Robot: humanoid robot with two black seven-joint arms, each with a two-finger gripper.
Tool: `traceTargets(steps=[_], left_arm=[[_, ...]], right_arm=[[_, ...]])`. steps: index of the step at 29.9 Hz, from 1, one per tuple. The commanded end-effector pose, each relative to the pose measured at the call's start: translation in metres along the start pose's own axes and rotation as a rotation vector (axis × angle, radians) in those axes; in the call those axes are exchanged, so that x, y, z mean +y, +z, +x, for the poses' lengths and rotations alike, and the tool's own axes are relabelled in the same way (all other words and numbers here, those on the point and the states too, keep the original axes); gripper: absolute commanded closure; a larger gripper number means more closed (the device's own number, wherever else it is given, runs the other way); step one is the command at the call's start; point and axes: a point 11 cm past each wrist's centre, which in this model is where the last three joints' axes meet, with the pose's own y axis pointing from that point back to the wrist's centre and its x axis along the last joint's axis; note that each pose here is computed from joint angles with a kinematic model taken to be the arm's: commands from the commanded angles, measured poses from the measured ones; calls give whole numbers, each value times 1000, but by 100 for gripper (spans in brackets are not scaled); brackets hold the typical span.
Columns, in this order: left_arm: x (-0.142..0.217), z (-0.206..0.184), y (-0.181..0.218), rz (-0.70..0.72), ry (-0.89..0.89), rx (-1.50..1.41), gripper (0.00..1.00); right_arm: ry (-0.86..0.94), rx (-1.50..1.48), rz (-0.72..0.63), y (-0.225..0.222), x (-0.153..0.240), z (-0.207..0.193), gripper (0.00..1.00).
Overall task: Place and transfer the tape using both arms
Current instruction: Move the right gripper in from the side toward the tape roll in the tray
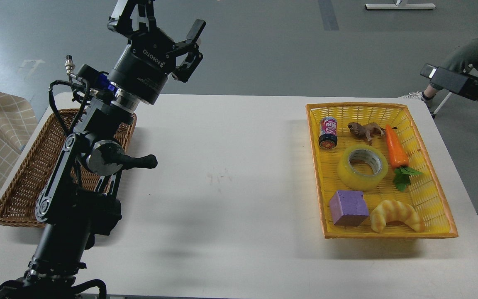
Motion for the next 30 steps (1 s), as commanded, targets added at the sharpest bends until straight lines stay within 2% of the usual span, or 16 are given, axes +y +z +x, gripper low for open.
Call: traceTargets(steps=[1, 13, 22, 30], left_arm=[[0, 0, 0, -1, -1, 0, 2], [0, -2, 3, -27, -9, 0, 2], [0, -1, 3, -27, 0, 3, 2], [0, 1, 4, -31, 6, 7, 2]], right_arm=[[-42, 71, -44, 8, -1, -15, 0], [-189, 272, -99, 19, -8, -57, 0], [-251, 174, -52, 10, -32, -103, 0], [-285, 122, -77, 20, -38, -124, 0]])
